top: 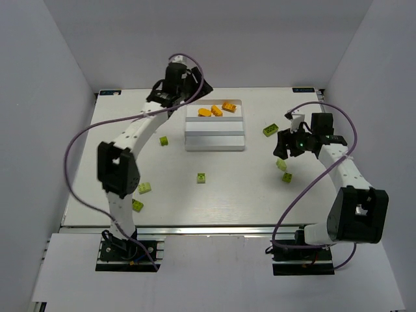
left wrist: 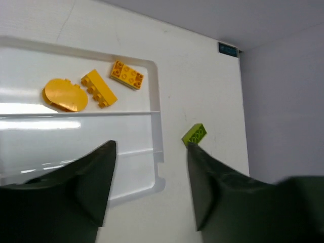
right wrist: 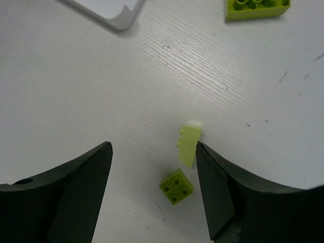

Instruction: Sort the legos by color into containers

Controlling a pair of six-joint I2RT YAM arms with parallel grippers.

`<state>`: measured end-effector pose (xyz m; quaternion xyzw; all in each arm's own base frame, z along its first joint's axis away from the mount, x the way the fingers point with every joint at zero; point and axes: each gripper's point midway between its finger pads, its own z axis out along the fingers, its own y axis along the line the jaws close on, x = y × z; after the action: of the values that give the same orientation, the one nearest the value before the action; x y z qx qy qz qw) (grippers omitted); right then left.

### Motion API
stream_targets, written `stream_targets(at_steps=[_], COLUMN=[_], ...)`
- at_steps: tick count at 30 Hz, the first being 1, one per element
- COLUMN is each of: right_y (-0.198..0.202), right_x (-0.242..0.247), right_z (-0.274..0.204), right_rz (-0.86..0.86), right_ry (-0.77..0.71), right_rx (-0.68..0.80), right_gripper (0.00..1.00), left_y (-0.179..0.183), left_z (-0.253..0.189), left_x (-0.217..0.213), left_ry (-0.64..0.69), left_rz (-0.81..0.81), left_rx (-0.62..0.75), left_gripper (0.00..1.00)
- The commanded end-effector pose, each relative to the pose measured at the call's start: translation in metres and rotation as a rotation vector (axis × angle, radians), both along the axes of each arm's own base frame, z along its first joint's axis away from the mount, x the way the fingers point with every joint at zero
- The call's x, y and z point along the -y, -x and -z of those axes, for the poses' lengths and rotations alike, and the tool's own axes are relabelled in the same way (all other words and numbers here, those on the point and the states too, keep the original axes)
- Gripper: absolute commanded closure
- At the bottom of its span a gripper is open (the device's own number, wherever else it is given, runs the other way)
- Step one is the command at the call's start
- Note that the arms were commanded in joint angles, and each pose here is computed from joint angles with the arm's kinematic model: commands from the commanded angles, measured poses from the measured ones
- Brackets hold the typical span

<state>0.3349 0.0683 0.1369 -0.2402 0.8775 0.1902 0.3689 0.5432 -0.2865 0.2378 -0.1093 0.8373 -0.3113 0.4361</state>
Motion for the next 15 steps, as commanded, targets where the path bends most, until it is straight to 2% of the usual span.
stream_targets(at_steps=[1, 2, 4, 5, 7, 8, 9, 10, 11, 12, 14, 15], right_y=[-0.023, -0.025, -0.027, -0.028, -0.032, -0.035, -0.037, -0.039, -0.041, -0.044, -0.048, -0.050], right_x=[0.018, 0.019, 0.020, 0.020, 0.019, 0.018, 0.018, 0.018, 0.017, 0.017, 0.017, 0.017], right_z=[0.002, 0.008, 0.012, 0.013, 0.016, 0.016, 0.015, 0.015, 0.014, 0.016, 0.019, 0.018], right_rz=[0.100, 0.104, 0.102, 0.100, 0.093, 0.090, 0.091, 0.090, 0.087, 0.088, 0.084, 0.084], right_ry=[0.069, 0.079, 0.083, 0.082, 0.080, 0.078, 0.075, 0.074, 0.070, 0.071, 0.073, 0.075], right_rx=[-0.007, -0.021, -0.030, -0.031, -0.035, -0.035, -0.037, -0.035, -0.032, -0.034, -0.037, -0.036], right_gripper=[0.26, 0.22, 0.20, 0.20, 0.20, 0.20, 0.20, 0.20, 0.20, 0.20, 0.21, 0.21], left_y=[0.063, 0.084, 0.109, 0.129, 0.157, 0.175, 0.183, 0.197, 0.208, 0.222, 0.242, 0.253], left_z=[-0.034, -0.047, -0.033, -0.004, -0.014, 0.010, 0.013, 0.002, 0.006, 0.021, 0.017, 0.034], left_x=[-0.035, -0.046, -0.062, -0.072, -0.088, -0.096, -0.106, -0.114, -0.119, -0.126, -0.141, -0.148], left_ry=[-0.093, -0.101, -0.143, -0.180, -0.184, -0.209, -0.227, -0.211, -0.212, -0.221, -0.210, -0.215], left_rz=[0.049, 0.050, 0.038, 0.035, 0.019, 0.022, -0.008, -0.027, -0.035, -0.044, -0.095, -0.120], left_rx=[0.028, 0.036, -0.002, -0.082, -0.074, -0.137, -0.143, -0.118, -0.137, -0.170, -0.166, -0.206], left_gripper=[0.28, 0.22, 0.18, 0.17, 0.16, 0.16, 0.16, 0.12, 0.12, 0.05, 0.05, 0.04])
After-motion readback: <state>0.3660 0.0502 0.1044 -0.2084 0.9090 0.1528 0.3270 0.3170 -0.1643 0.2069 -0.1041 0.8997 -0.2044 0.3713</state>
